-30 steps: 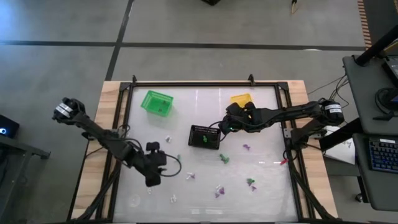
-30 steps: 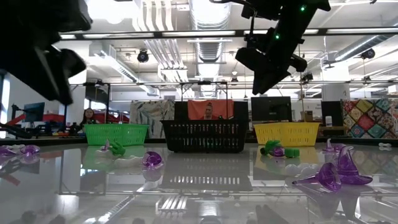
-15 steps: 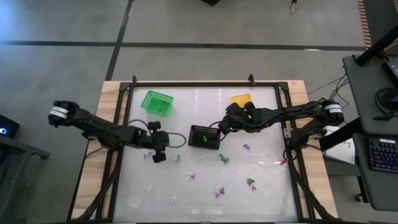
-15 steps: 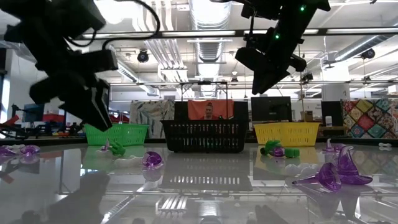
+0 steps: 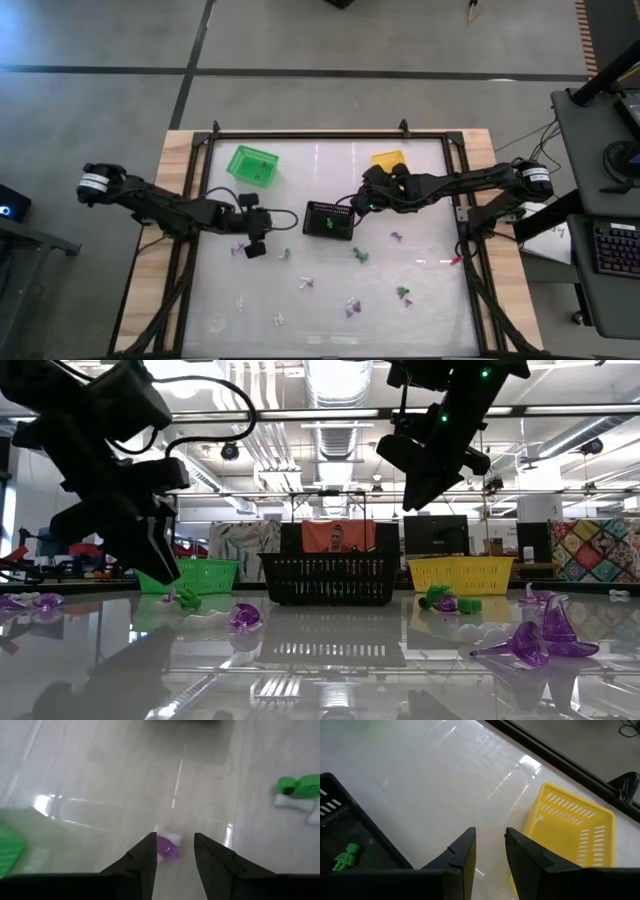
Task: Sort Halloween decoration
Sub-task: Put the purple witch hat toy into the green bin
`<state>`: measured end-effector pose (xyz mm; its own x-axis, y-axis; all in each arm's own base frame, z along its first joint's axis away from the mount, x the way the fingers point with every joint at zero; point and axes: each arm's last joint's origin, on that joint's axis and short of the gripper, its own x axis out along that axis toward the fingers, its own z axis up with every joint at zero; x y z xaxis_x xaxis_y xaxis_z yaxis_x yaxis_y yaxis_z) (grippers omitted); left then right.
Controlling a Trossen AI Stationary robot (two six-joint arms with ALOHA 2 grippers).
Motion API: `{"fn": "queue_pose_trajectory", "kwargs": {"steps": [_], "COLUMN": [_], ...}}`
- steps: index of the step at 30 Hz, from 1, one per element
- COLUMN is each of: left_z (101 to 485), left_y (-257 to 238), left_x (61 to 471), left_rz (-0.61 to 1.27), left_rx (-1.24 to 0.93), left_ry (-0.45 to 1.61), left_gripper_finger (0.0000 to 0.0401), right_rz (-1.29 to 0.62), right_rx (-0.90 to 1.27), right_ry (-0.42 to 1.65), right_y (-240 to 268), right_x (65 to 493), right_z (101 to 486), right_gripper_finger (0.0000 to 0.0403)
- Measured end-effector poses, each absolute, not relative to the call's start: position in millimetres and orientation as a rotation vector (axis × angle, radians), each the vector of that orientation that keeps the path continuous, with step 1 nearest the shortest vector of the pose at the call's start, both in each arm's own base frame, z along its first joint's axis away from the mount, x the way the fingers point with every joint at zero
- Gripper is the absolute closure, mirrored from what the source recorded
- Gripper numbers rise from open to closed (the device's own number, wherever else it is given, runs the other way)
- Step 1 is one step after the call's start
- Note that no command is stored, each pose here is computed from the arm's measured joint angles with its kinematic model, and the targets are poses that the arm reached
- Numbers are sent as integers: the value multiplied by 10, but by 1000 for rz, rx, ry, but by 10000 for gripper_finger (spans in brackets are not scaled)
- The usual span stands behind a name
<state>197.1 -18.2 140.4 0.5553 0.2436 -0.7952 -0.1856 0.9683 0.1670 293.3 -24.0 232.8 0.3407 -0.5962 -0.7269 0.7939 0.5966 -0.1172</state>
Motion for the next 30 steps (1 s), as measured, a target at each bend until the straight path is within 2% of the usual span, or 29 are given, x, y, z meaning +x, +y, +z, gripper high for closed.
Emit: {"fn": "queue_pose_trajectory", "kwargs": {"steps": [14,30], "left_z": [1352,1452], "left_y": [-166,-175], "left_x": [1933,1986], "left_rz": [267,265], "left_rx": [57,55], "left_ry": [962,975], "left_gripper_finger": [394,401], "right_rz": [-918,-918], "right_rx": [279,279], "right_ry": [811,813], "right_y": [-240,-240], "right_x": [2936,2934], "right_z": [2329,2325], "right_gripper_finger": [305,305]}}
